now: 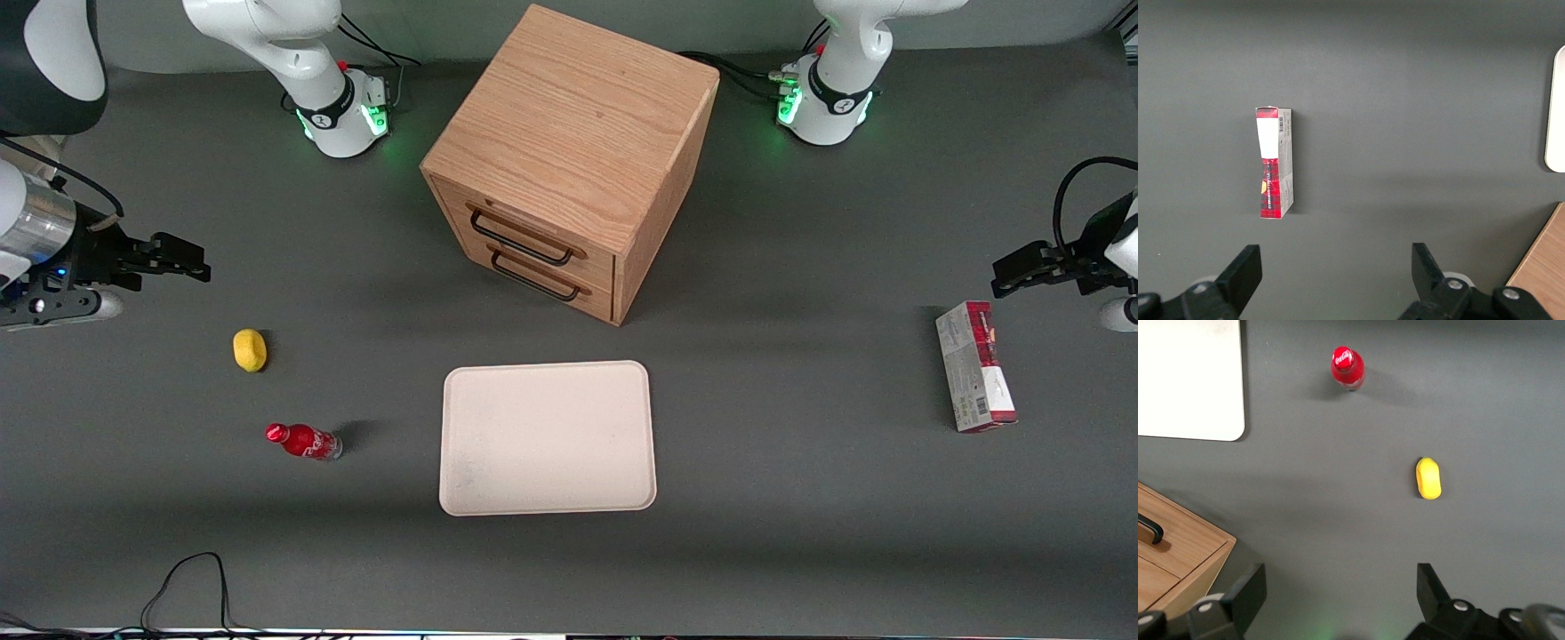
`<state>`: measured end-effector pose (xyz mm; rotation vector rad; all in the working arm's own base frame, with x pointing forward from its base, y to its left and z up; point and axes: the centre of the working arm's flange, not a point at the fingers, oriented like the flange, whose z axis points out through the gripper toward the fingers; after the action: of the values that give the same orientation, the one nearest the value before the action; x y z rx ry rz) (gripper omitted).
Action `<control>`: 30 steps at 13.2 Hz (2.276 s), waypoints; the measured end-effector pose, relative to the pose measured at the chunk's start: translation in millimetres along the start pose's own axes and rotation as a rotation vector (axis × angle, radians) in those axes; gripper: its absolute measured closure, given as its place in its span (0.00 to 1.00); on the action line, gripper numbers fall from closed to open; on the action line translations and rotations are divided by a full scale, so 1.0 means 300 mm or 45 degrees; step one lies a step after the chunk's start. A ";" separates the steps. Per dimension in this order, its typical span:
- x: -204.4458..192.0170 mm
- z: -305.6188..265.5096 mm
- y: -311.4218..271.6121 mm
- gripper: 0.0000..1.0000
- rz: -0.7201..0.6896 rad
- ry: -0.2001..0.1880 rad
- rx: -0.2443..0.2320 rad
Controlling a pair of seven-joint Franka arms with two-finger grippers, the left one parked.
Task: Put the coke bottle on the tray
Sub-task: 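Move the right gripper toward the red Coca-Cola bottle, then lower the open right gripper around the bottle's cap end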
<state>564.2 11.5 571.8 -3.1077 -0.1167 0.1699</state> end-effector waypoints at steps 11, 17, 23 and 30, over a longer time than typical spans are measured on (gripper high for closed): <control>0.210 -0.025 -0.037 0.00 0.011 -0.042 0.012; 0.533 0.179 -0.034 0.00 -0.003 -0.033 0.032; 0.610 0.319 -0.091 0.00 -0.029 -0.036 0.032; 0.694 0.654 -0.082 0.00 -0.019 -0.039 0.032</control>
<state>747.1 56.4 355.2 -3.0790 -0.1372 0.2171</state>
